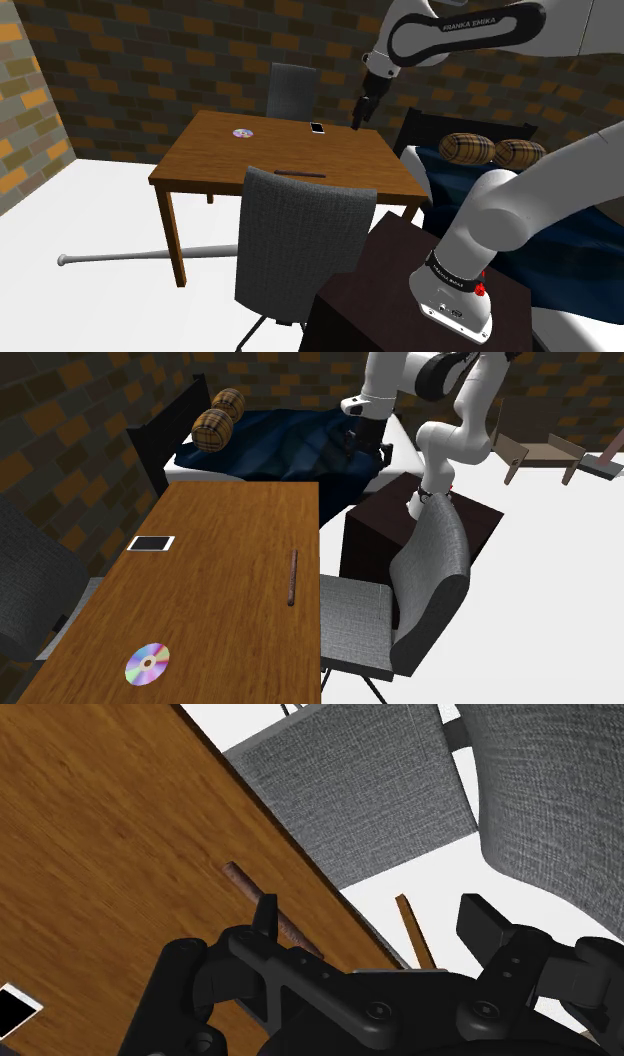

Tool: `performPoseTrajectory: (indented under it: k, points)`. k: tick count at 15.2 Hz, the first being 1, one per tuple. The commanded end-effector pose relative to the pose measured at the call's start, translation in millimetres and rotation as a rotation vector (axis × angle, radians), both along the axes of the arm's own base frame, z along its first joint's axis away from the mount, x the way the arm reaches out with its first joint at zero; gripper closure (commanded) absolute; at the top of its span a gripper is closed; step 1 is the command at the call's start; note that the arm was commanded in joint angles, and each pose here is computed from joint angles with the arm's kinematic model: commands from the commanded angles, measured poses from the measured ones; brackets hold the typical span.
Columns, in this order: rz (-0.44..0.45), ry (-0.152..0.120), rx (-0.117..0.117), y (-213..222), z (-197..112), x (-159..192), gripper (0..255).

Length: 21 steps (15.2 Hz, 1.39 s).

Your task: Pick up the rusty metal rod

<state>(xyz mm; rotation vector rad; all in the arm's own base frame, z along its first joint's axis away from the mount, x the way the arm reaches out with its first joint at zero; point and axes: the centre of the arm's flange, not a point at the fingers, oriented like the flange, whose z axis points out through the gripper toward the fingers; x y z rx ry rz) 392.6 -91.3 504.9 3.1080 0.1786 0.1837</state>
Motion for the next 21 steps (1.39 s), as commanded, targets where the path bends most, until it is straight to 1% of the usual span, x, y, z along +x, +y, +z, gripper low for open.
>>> performPoseTrajectory:
  k: [1, 11, 21]
  points:
    - [0.048, 0.004, -0.010, -5, -23, 18, 0]
    - [0.273, 0.027, -0.054, -33, -122, 101, 0]
    - [0.499, 0.051, -0.098, -47, -223, 186, 0]
